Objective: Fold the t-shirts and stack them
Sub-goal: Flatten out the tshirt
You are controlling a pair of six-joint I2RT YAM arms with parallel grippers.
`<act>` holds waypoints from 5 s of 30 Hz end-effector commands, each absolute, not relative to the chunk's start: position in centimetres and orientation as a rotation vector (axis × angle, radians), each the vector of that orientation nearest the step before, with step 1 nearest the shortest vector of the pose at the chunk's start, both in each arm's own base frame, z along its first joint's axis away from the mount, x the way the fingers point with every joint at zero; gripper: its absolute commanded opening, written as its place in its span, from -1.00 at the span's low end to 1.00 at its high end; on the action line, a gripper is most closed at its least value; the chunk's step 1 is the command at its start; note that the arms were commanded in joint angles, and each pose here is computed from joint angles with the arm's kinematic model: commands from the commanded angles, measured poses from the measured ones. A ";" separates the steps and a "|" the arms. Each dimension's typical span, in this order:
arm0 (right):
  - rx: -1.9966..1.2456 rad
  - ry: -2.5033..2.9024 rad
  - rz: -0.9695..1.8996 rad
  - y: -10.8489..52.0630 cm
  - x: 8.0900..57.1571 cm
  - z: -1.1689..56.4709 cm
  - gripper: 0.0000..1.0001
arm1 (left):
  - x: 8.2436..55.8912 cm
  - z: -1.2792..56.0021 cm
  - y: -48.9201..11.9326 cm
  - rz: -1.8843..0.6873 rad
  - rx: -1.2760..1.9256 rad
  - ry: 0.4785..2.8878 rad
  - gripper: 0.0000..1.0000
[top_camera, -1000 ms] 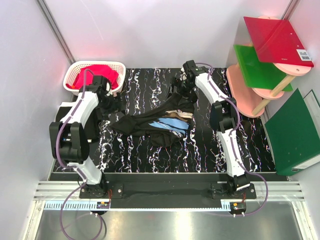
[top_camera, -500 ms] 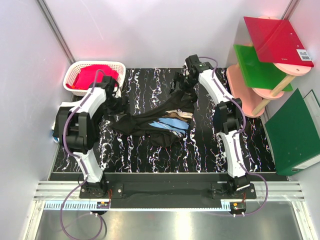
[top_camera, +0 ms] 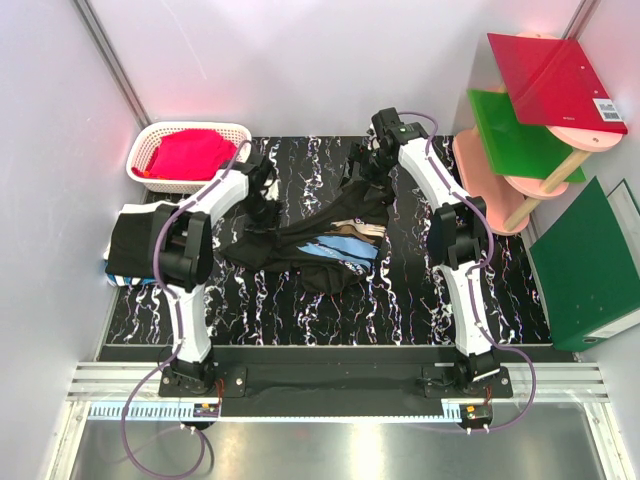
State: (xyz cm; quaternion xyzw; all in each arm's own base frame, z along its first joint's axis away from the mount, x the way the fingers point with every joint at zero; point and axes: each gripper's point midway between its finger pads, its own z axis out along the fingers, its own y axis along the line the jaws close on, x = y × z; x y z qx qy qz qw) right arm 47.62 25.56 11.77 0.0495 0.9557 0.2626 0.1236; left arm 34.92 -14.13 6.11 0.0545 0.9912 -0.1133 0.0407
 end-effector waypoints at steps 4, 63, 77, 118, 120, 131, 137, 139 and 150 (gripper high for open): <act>0.165 2.783 0.681 24.8 48.7 10.5 0.90 | 36.2 6.2 -11.7 -0.188 0.049 3.048 -1.00; 0.205 2.181 0.175 11.0 51.2 32.1 -1.00 | 42.7 31.4 -5.1 -0.241 -0.354 2.163 -1.00; 0.083 1.801 0.459 12.3 43.4 47.1 -1.00 | 38.6 43.6 -4.8 -0.365 -0.301 1.870 -1.00; 0.023 2.384 0.576 17.6 52.8 11.8 -1.00 | 53.4 17.5 -12.4 -0.582 -0.156 2.451 -1.00; 0.027 2.401 0.601 18.2 54.3 10.5 -1.00 | 54.5 18.5 -11.7 -0.535 -0.183 2.413 -1.00; 0.200 2.190 0.457 16.8 62.0 16.8 -0.71 | 58.7 26.2 -11.7 -0.626 -0.208 2.147 -1.00; 0.248 2.241 0.376 15.2 60.0 17.3 0.83 | 54.7 24.5 -12.9 -0.666 -0.137 2.231 0.98; 0.265 2.251 0.331 14.3 58.8 17.4 0.99 | 52.2 27.0 -13.6 -0.685 -0.065 2.201 0.98; 0.333 2.294 0.350 12.2 50.5 20.0 0.99 | 35.7 16.5 -27.4 -0.942 0.454 2.532 0.91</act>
